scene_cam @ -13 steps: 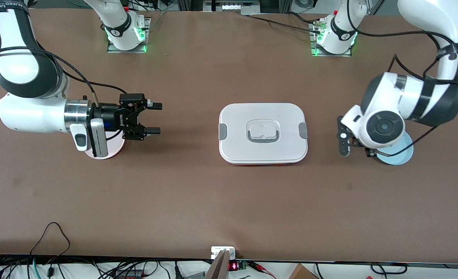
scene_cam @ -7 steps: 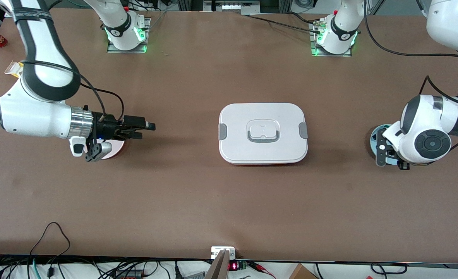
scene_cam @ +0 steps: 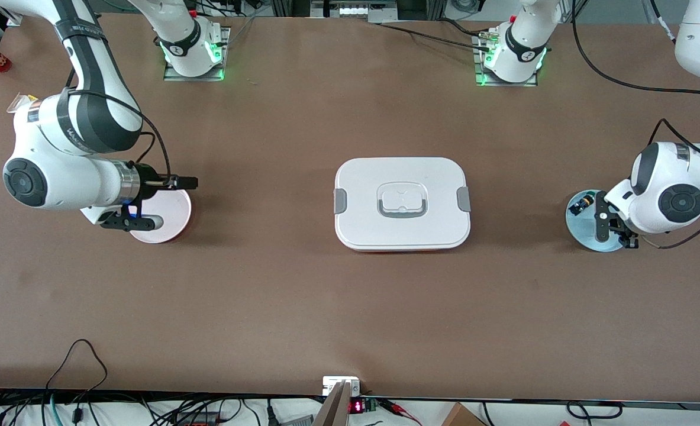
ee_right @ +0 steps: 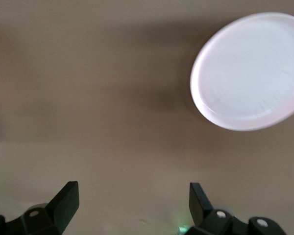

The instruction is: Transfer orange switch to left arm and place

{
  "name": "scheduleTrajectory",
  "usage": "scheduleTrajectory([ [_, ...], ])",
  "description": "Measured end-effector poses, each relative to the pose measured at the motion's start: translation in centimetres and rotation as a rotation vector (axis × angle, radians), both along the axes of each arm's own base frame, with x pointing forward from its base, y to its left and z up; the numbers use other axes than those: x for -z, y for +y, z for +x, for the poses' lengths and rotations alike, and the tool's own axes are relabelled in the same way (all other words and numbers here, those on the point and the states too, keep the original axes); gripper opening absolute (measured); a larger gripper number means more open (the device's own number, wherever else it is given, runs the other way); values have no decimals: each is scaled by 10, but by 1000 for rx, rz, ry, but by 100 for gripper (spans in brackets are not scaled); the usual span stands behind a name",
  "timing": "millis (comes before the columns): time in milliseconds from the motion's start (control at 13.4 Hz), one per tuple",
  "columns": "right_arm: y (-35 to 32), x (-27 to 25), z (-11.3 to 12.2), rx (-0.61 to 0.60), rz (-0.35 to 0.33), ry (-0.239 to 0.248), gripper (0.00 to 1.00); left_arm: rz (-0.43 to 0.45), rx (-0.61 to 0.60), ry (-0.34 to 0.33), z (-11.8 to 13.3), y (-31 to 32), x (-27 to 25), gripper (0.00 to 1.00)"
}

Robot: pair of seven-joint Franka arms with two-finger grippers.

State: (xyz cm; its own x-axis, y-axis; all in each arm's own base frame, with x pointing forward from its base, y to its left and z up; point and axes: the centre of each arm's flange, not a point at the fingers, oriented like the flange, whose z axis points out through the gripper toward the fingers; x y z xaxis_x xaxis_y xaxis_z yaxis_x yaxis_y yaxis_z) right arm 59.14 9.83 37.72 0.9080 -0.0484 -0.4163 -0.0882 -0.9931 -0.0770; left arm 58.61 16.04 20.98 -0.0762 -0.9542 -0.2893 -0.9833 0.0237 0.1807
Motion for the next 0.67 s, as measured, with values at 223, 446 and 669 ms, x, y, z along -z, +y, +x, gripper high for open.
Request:
scheduleTrajectory([
  [223, -34, -35, 1, -19, -135, -12, 100, -25, 3, -3, -13, 3, 15, 41],
  [446, -90, -89, 6, -37, -156, -110, 100, -33, 13, -23, -11, -2, 15, 41],
  [669, -99, -163, 6, -75, -154, -223, 100, -45, 16, -63, -8, -2, 15, 41],
])
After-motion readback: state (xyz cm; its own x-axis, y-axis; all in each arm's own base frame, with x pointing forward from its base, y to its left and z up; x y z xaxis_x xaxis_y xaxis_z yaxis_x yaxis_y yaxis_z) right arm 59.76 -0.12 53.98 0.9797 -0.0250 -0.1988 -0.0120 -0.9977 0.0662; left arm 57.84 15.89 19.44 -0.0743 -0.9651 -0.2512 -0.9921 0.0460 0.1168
